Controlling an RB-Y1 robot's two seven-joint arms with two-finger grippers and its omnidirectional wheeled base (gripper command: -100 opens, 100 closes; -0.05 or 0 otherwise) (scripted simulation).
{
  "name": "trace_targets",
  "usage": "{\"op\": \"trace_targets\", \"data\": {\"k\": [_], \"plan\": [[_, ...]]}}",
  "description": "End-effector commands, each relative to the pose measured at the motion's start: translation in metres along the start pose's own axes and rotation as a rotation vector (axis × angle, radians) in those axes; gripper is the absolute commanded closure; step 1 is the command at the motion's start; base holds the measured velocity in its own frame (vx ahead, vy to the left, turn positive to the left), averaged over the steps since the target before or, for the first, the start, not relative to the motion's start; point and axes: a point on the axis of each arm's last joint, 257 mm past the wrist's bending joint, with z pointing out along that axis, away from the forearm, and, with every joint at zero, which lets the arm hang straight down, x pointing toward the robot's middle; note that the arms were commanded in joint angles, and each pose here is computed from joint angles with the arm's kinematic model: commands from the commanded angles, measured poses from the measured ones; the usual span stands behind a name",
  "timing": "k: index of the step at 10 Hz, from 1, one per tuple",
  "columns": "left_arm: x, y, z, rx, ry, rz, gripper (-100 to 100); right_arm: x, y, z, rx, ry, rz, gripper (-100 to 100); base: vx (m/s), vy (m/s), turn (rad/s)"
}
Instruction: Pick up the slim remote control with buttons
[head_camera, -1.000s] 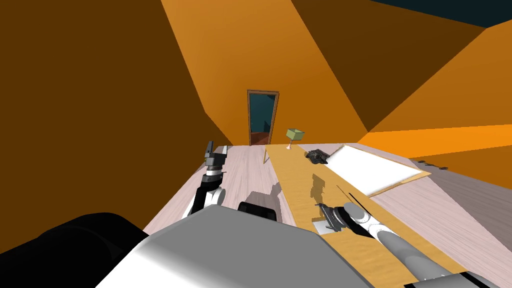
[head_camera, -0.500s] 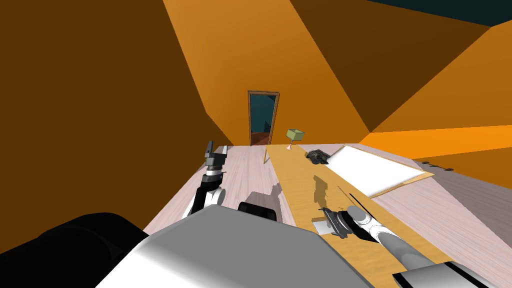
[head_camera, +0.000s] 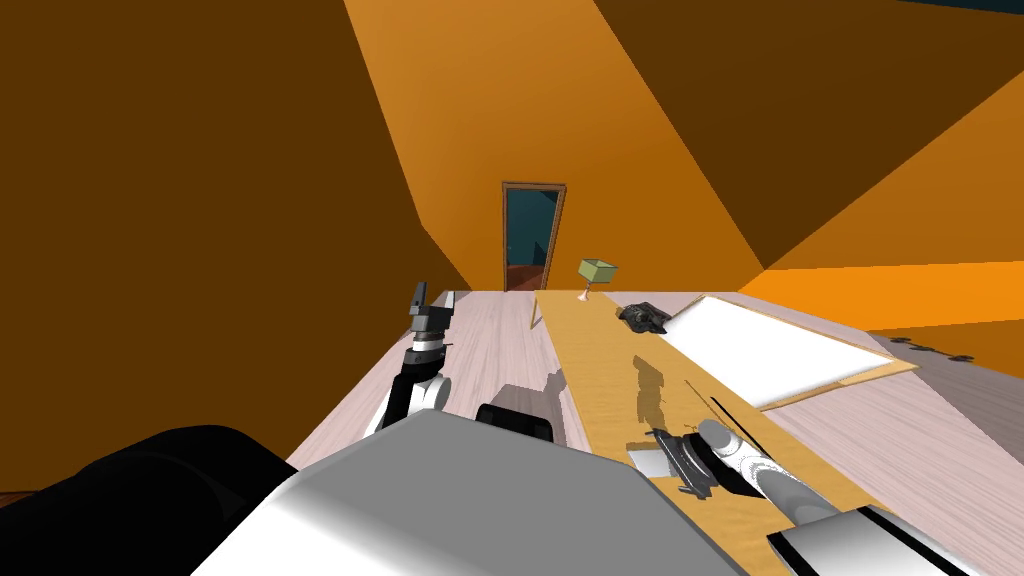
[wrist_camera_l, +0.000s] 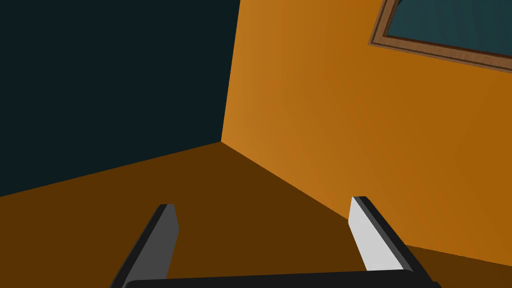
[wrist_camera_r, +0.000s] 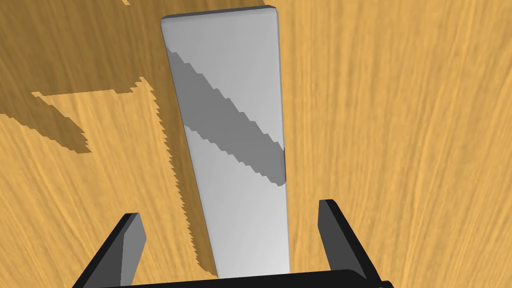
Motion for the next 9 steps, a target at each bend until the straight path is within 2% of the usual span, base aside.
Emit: {"op": "trace_targets", "data": {"k": [1, 3, 4, 5, 8, 9], "plan": [[0.000, 0.000, 0.000, 0.000, 0.000, 0.000, 0, 0.000, 0.009, 0.002, -0.019, 0.006, -0.014, -100, 0.000, -0.025, 0.082], [0.000, 0.000, 0.000, 0.000, 0.000, 0.000, 0, 0.001, 0.009, 0.002, -0.019, 0.006, -0.017, -100, 0.001, -0.006, -0.004], [0.000, 0.000, 0.000, 0.000, 0.000, 0.000, 0, 0.000, 0.009, 0.002, -0.019, 0.006, -0.014, 0, 0.000, 0.000, 0.000], [0.000, 0.000, 0.000, 0.000, 0.000, 0.000, 0, -0.008, 0.014, 0.014, -0.017, 0.008, -0.008, -100, 0.008, -0.026, 0.040], [0.000, 0.000, 0.000, 0.000, 0.000, 0.000, 0, -0.014, 0.018, 0.023, -0.016, 0.009, -0.004, -100, 0.010, -0.037, 0.026], [0.000, 0.000, 0.000, 0.000, 0.000, 0.000, 0, -0.013, 0.017, 0.021, -0.016, 0.008, 0.000, -100, 0.003, -0.011, 0.007]]}}
